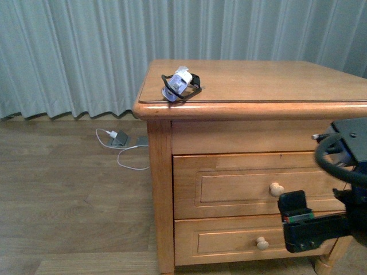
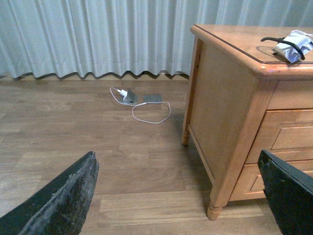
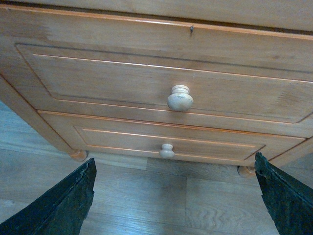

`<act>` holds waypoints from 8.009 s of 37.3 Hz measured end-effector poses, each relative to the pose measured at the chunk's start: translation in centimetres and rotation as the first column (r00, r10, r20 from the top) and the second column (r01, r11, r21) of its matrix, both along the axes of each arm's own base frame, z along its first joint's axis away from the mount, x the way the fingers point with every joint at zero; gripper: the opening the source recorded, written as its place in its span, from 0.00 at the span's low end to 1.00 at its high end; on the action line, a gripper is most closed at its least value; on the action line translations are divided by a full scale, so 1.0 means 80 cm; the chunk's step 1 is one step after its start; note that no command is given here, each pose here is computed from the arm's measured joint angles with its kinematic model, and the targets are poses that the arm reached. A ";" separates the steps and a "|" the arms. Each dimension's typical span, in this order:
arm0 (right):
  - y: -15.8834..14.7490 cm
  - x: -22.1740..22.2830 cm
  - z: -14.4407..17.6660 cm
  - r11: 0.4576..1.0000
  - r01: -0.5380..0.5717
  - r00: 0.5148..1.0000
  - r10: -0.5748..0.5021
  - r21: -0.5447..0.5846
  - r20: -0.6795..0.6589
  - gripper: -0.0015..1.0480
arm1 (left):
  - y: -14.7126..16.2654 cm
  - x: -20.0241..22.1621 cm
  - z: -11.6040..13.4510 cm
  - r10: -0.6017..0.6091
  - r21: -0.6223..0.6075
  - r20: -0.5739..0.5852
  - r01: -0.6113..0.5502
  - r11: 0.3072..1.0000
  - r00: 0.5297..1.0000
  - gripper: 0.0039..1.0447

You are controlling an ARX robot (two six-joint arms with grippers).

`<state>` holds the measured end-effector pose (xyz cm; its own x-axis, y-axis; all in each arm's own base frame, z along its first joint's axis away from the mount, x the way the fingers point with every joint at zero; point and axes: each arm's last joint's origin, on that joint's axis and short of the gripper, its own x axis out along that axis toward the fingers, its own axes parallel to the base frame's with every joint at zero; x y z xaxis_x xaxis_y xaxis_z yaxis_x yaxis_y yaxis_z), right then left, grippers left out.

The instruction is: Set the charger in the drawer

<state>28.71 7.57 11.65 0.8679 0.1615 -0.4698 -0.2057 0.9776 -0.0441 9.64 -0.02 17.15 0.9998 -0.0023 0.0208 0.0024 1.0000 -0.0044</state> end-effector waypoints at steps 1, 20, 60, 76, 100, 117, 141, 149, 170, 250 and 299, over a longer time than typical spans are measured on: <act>0.003 0.006 -0.005 1.000 0.000 1.000 0.000 -0.003 -0.004 0.91 | 0.000 0.000 0.000 0.000 0.000 0.000 0.000 1.000 1.000 0.94; 0.039 0.093 -0.054 0.999 -0.013 0.999 0.014 -0.037 0.035 0.91 | 0.000 0.000 0.000 0.000 0.000 0.000 0.000 1.000 1.000 0.94; 0.015 0.112 -0.068 0.999 0.029 0.999 -0.028 -0.037 0.014 0.22 | 0.000 0.000 0.000 0.000 0.000 0.000 0.000 1.000 1.000 0.94; -0.020 0.022 -0.051 1.000 -0.026 0.985 0.028 0.015 -0.173 0.21 | 0.000 0.000 0.000 0.000 0.000 0.000 0.000 1.000 1.000 0.94; -0.068 -0.145 0.048 0.983 -0.067 0.970 0.104 0.170 -0.221 0.80 | 0.000 0.000 0.000 0.000 0.000 0.000 0.000 1.000 1.000 0.94; -0.086 -0.187 0.111 0.966 -0.030 0.997 0.011 0.257 0.074 0.91 | 0.000 0.000 0.000 0.000 0.000 0.000 0.000 1.000 1.000 0.94; -0.095 -0.207 0.083 0.976 0.164 0.870 -0.211 0.141 0.446 0.16 | 0.000 0.000 0.000 0.000 0.000 0.000 0.000 1.000 1.000 0.94; -0.095 -0.208 0.082 0.977 0.162 0.867 -0.208 0.138 0.453 0.47 | 0.000 0.000 0.000 0.000 0.000 0.000 0.000 1.000 1.000 0.94; -0.095 -0.208 0.082 0.977 0.163 0.867 -0.208 0.138 0.453 0.91 | -0.005 0.009 0.002 0.234 -0.150 -0.034 -0.237 0.960 0.972 0.94; -0.095 -0.208 0.082 0.977 0.162 0.867 -0.208 0.138 0.453 0.91 | -0.245 0.294 0.088 -0.575 0.173 -0.277 0.628 0.758 0.770 0.22; -0.095 -0.208 0.082 0.977 0.162 0.867 -0.208 0.138 0.453 0.91 | -0.070 0.079 0.118 0.017 0.024 -0.051 -0.016 1.000 0.999 0.94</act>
<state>12.04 -0.02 18.18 1.0000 -0.0011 0.0017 0.0011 1.0000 0.0029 16.00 -5.66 26.55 0.9994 0.0147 -0.0304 -0.0141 0.9997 0.0193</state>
